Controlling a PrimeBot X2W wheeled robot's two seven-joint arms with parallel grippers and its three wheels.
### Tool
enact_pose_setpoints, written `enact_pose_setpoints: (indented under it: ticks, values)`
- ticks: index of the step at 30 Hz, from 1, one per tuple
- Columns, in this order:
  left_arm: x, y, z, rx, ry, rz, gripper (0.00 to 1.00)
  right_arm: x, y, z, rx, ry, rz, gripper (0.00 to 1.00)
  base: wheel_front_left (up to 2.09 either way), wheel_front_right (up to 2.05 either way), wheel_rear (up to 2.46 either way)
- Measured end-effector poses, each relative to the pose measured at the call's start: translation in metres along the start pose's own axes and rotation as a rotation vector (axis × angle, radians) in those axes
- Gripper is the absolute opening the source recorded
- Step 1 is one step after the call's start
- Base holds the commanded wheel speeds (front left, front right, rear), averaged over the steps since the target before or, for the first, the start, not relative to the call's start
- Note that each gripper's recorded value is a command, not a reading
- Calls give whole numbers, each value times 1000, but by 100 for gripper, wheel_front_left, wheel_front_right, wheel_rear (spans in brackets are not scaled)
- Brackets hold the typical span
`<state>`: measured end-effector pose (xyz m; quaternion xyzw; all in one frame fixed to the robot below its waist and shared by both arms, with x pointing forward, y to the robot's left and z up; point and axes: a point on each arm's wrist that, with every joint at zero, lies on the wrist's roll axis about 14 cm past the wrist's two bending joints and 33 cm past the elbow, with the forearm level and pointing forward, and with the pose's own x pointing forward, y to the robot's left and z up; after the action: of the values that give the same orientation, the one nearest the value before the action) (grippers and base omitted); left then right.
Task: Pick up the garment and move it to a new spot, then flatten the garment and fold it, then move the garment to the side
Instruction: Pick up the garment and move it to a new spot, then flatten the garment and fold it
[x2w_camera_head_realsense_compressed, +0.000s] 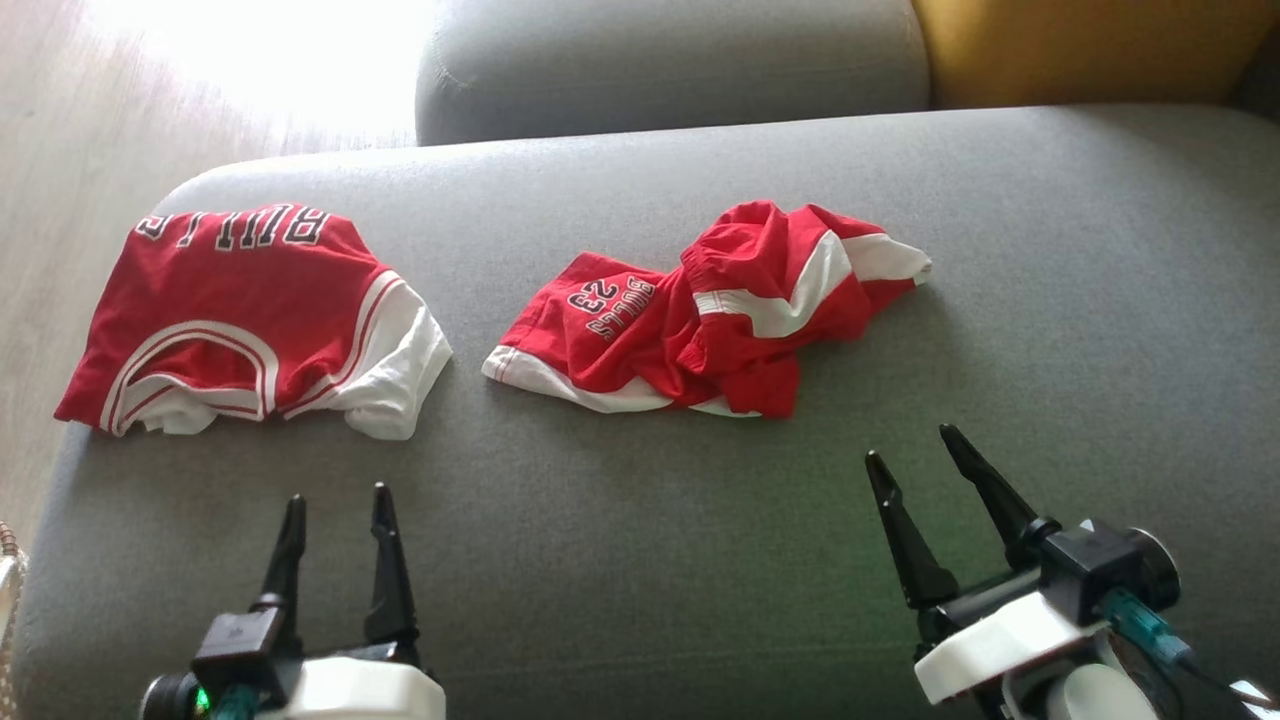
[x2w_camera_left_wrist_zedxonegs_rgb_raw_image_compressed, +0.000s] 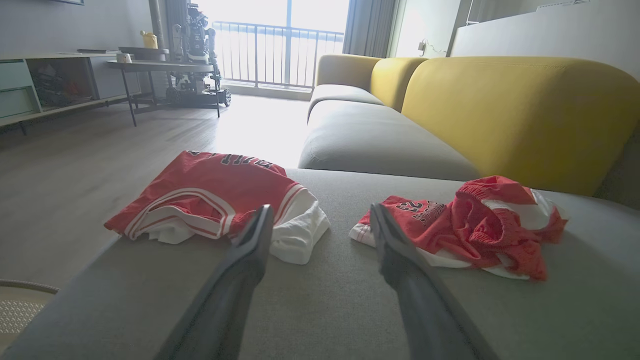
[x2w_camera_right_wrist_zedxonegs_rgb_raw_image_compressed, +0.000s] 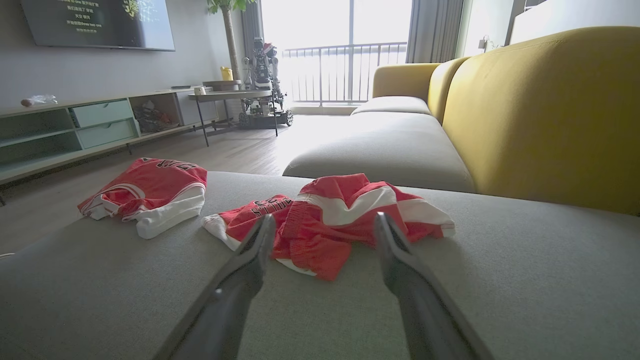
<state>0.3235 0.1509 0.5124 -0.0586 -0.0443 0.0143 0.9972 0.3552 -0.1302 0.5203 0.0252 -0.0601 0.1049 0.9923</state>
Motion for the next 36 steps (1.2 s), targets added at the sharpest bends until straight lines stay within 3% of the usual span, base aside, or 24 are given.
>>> enact_pose_setpoints:
  ticks: [9, 27, 36]
  values:
    - [4, -9, -13, -7, 40, -36, 100, -1, -4, 0, 0, 1, -13, 100, 0, 0, 0]
    - [103, -145, -37, -200, 131, -499, 100, 14, -46, -3, -33, 5, -124, 100, 0, 0, 0]
    - [133, -196, -69, -311, 275, -615, 100, 16, -76, -10, -46, 30, -206, 100, 0, 0, 0]
